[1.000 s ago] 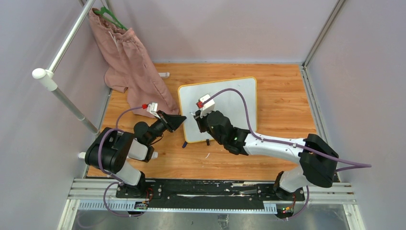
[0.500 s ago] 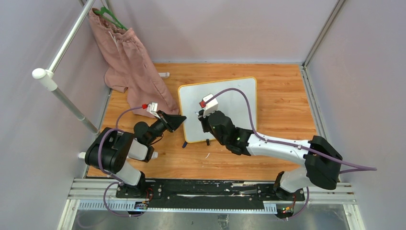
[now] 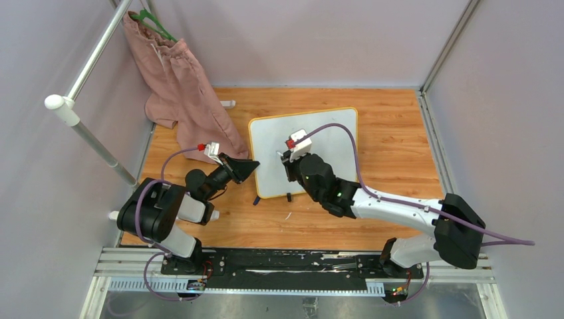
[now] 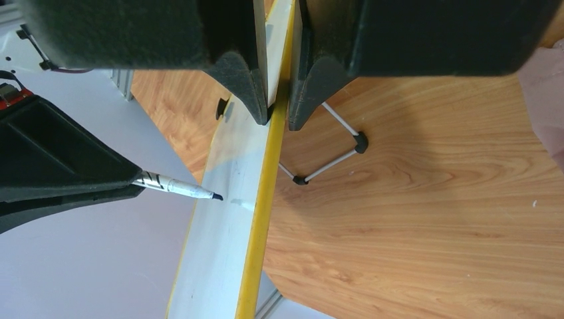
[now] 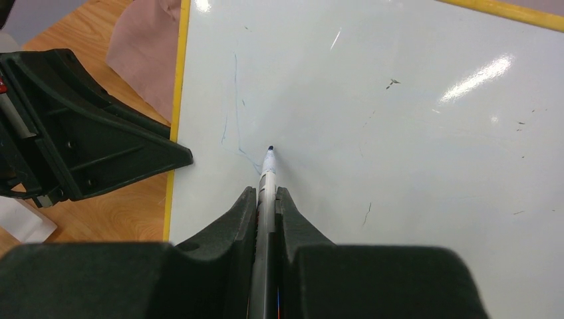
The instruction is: Write a sentence on the whiteboard
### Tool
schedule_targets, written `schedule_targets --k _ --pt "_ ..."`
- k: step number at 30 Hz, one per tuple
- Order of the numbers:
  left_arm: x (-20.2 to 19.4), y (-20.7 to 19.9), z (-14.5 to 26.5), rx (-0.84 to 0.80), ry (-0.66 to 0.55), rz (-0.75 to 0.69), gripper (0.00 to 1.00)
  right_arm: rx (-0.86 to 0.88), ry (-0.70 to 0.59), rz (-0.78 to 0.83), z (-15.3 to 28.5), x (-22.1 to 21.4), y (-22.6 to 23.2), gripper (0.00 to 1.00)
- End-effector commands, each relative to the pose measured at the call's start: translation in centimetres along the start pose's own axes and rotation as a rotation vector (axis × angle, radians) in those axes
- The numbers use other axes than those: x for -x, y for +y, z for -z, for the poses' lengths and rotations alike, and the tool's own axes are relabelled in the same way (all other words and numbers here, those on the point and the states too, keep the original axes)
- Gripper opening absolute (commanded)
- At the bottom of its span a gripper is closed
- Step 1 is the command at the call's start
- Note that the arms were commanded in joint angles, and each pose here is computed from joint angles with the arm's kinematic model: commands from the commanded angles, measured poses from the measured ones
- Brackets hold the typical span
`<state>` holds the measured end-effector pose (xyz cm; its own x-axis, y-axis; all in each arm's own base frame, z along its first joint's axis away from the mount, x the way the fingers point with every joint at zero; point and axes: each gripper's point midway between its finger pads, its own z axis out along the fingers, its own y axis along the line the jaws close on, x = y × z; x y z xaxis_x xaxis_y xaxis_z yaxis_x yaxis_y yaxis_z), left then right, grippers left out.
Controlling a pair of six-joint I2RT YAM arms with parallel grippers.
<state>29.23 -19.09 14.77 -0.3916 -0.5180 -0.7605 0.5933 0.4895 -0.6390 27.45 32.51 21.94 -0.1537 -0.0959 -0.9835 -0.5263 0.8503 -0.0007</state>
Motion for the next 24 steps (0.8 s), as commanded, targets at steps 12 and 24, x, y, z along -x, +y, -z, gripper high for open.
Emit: schedule_targets --k 12,24 --pt "0.7 -1.1 0.1 -0.041 -0.027 -0.037 0.00 -0.047 -0.043 0.000 -1.7 2.1 -0.7 0.00" --pt "0.9 -1.4 0.1 -0.048 -0.034 -0.043 0.00 -0.037 0.066 0.018 -1.2 -1.7 -0.8 0.00"
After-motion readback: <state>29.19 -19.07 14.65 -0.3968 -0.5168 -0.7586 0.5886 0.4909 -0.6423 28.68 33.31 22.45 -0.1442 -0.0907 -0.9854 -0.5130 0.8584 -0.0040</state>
